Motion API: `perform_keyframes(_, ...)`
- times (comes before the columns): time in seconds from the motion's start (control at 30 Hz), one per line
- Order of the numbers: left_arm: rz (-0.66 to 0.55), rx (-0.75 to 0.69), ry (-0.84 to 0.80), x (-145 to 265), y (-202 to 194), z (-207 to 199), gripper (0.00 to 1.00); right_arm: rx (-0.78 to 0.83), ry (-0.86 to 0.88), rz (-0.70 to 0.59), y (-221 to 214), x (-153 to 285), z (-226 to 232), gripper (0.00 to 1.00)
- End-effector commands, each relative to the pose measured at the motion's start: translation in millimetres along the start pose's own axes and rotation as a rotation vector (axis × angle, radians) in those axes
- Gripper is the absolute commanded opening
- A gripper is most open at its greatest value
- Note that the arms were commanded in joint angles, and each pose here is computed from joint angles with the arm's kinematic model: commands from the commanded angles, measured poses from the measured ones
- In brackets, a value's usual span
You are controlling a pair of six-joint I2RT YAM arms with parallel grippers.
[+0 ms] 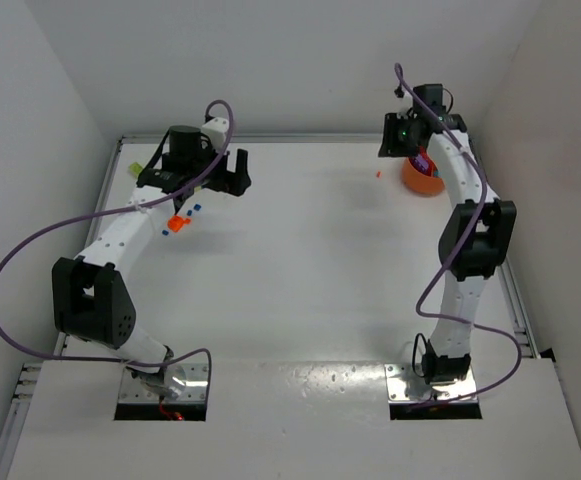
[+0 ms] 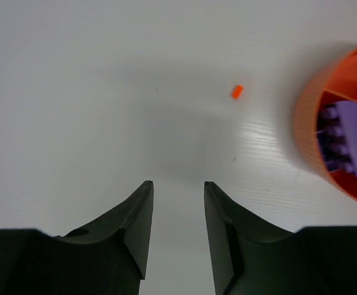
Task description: Sort the legos into containers by color
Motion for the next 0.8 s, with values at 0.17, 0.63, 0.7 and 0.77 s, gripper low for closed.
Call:
perform_keyframes(0.17, -0.040, -0.041, -0.058, 5, 6, -2, 1.00, -0.033, -0.350, -0.256, 48, 54, -66, 0.57)
perform_keyframes(0.63, -0.032, -0.038, -0.069, 2, 4, -2, 1.00, 0.004, -0.521, -0.148, 34, 43, -147, 0.75)
perform_keyframes(0.7, -0.032, -0.038, -0.069, 2, 4, -2, 1.00, 0.016, -0.522, -0.143, 28, 40, -148, 0.84)
perform_keyframes(0.77, -0.032, -0.038, -0.069, 2, 4, -2, 1.00, 0.016, -0.522, -0.138, 20, 38, -148, 0.86)
Point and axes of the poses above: each gripper's point midway between its finger pads, its own x axis back along the fingers, its own z axis along the line the jaws close on, y = z × x, the point moved 10 cm from there along x, back along the fingers, and after that the axes turned 5 degrees about -x, right-handed, at the moved point
